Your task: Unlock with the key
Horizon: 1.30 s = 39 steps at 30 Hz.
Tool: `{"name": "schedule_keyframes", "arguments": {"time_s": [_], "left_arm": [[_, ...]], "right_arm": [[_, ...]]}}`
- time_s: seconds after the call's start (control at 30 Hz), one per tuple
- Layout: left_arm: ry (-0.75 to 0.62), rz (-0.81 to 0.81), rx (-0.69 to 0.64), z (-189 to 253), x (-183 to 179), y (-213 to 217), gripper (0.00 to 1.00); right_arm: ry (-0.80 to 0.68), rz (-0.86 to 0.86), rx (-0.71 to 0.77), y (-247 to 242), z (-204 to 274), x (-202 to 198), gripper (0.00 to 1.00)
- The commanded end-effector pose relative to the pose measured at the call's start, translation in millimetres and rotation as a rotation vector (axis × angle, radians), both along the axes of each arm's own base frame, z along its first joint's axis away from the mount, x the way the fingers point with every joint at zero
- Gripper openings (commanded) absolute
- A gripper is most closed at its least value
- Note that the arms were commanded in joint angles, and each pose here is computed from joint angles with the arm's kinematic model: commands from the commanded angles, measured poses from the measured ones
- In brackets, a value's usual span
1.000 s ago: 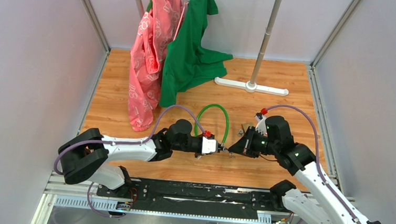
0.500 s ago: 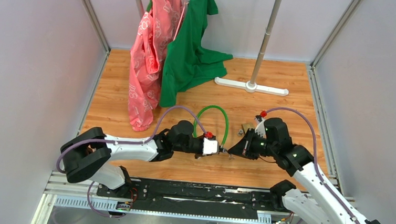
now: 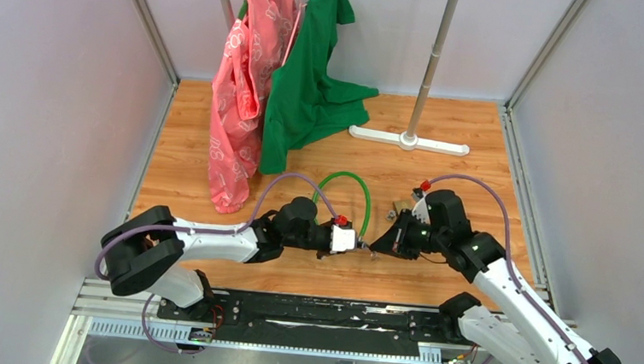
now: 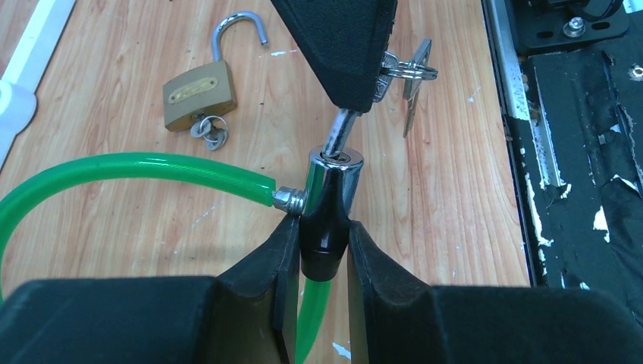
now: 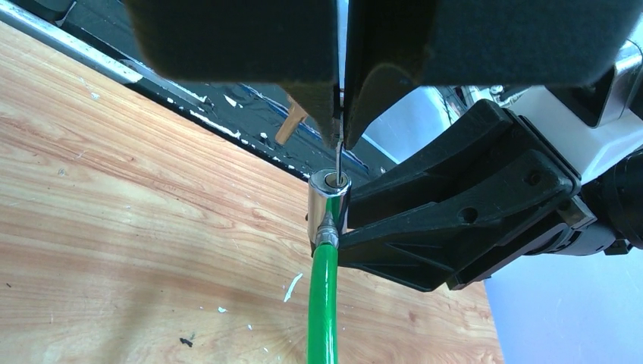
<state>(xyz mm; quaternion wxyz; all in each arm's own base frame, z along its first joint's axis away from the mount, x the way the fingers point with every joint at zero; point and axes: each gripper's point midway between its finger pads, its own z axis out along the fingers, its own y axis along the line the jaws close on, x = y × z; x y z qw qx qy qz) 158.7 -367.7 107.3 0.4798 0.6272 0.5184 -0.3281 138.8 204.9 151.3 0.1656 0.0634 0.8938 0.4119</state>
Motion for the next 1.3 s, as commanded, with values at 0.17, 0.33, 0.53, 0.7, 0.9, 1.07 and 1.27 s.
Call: {"name": "schedule_keyframes", "arguments": {"time_s": [0.17, 0.33, 0.53, 0.7, 0.9, 1.07, 1.27], "left_arm": [[-0.102, -0.013, -0.127, 44, 8, -24, 0.00], [-0.108, -0.008, -0.123, 42, 9, -23, 0.00], [-0.133, -0.004, -0.111, 39, 9, -21, 0.00], [-0.157, -0.004, -0.094, 33, 9, -17, 0.00], [-0.174, -0.007, -0.081, 29, 9, -14, 0.00], [-0.177, -0.020, -0.077, 26, 6, -14, 0.00], [-0.176, -0.028, -0.072, 24, 5, -16, 0.00]], "right_arm": [[0.110, 0.053, -0.023, 0, -14, -14, 0.00], [0.099, 0.098, -0.023, 1, -6, -16, 0.00], [0.077, 0.108, -0.044, -1, 0, -15, 0.00], [0.057, 0.098, -0.058, -6, 5, -13, 0.00], [0.061, 0.107, -0.055, -9, 9, -14, 0.00], [0.067, 0.099, -0.065, -12, 6, -13, 0.00], [0.052, 0.105, -0.054, -10, 11, -9, 0.00]]}}
